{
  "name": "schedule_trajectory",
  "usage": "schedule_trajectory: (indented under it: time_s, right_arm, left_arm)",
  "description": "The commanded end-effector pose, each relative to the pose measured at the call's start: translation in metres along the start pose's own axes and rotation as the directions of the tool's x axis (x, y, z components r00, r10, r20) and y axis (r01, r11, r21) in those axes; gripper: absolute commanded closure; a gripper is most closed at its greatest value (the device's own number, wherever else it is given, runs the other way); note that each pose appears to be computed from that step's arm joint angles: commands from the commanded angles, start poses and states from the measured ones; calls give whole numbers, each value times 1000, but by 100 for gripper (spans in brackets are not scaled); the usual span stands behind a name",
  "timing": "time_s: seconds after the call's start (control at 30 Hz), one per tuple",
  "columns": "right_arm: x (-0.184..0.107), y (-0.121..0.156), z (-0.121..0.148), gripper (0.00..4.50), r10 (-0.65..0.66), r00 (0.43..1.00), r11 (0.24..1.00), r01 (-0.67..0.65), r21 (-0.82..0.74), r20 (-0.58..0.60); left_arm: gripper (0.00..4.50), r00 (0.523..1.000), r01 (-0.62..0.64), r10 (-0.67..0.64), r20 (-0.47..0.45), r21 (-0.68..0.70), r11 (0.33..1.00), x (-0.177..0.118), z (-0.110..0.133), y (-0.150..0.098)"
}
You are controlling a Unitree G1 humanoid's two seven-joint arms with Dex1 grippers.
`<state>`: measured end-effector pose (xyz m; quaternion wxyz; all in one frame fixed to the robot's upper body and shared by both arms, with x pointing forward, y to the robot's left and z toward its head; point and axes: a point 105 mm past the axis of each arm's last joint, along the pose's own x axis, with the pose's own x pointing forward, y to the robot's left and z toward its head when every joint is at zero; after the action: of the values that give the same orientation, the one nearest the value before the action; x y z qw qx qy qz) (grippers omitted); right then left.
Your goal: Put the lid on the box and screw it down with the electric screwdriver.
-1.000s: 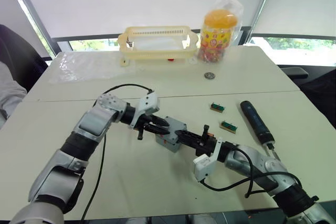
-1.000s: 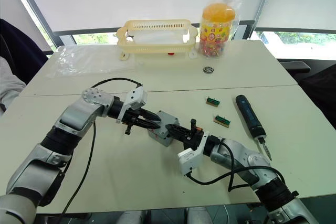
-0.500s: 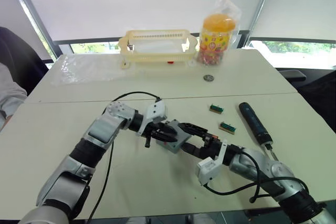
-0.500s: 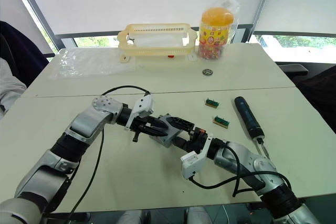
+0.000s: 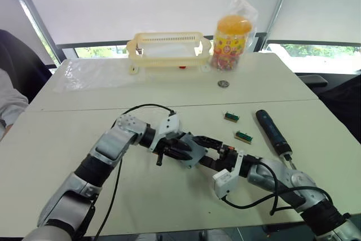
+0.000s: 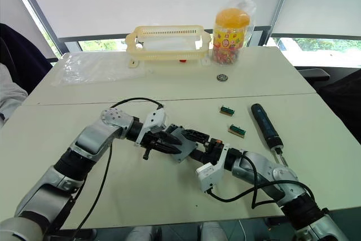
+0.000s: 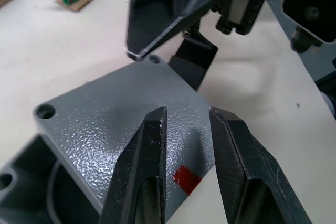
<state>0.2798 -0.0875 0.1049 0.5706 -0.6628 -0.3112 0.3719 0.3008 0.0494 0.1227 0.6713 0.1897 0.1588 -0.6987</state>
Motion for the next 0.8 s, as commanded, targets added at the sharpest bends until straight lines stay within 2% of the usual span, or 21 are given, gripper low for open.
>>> schedule_trajectory:
  time_s: [0.03, 0.3, 0.37, 0.43, 0.57, 0.63, 0.8]
  right_arm:
    - [-2, -13, -3, 2, -50, 999, 998, 50, -31, 3]
    - [-7, -17, -1, 2, -84, 996, 996, 84, -34, -4]
    - [-6, -20, 1, 57, -104, 995, 994, 104, -38, 0]
    - [-6, -21, 1, 136, -108, 994, 993, 108, -40, 3]
    - [-5, -18, 1, 354, -96, 995, 994, 96, -45, 4]
    - [-5, -17, 1, 436, -98, 995, 994, 97, -43, -2]
    - [-5, -16, 1, 436, -95, 995, 995, 94, -44, -8]
  left_arm:
    - [325, 993, -71, 57, -103, -138, 988, -2, -38, 3]
    - [325, 991, -124, 132, 17, -242, 962, 1, -19, 16]
    - [325, 990, -130, 140, 24, -246, 960, 1, -17, 18]
    - [325, 990, -131, 142, 25, -247, 960, 0, -16, 18]
    - [325, 989, -129, 142, 34, -252, 959, 0, -13, 18]
    - [325, 989, -125, 140, 40, -256, 959, 0, -12, 17]
    - [325, 990, -117, 134, 46, -264, 957, -1, -11, 15]
